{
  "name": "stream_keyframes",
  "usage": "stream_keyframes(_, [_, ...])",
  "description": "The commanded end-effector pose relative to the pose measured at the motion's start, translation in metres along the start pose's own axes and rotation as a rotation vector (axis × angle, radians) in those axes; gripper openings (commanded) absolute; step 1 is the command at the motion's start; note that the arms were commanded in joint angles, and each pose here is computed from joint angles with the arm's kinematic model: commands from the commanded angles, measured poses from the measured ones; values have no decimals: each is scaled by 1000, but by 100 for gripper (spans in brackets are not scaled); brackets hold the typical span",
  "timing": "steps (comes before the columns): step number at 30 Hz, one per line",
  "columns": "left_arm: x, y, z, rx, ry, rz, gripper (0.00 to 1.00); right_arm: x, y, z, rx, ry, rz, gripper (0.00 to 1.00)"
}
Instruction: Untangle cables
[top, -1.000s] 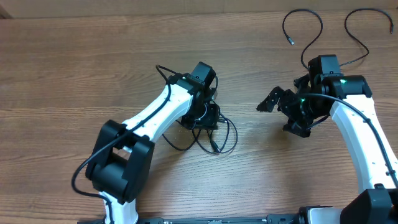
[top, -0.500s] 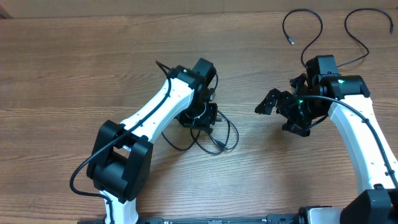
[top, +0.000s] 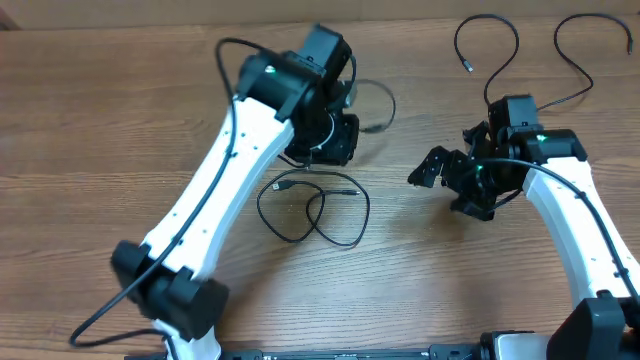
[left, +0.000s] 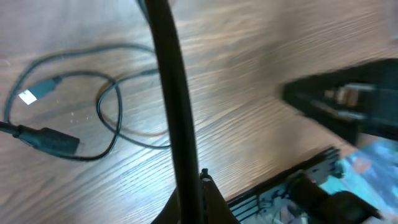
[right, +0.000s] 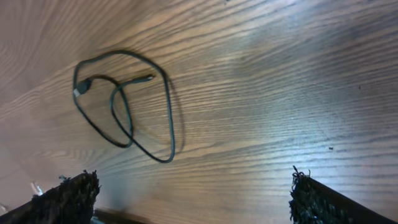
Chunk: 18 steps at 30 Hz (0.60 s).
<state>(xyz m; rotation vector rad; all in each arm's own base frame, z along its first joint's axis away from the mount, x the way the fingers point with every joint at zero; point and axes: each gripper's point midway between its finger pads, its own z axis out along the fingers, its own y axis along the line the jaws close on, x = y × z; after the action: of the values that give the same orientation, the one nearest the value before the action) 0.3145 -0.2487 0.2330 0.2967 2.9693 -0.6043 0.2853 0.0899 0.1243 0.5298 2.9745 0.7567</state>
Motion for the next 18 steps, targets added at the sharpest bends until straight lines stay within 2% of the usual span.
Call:
stream_keyframes(1, [1,-17,-61,55,-162,46,4,6,-10,14,14,20,-5,100])
stream_keyframes(7, [18,-27,-109,100,-279,87,4,16,-15,29,-20,56,7,100])
stream_keyframes(10, [29,-27,-125,100,-310,94,4,20,4,28,-128,87,-1,100])
stream_keyframes(13, [40,-9,-122,27,-271,-13,4,19,32,22,-285,101,-35,100])
stream_keyframes(18, [52,-3,-119,20,-221,-189,4,23,70,6,-514,143,-91,100])
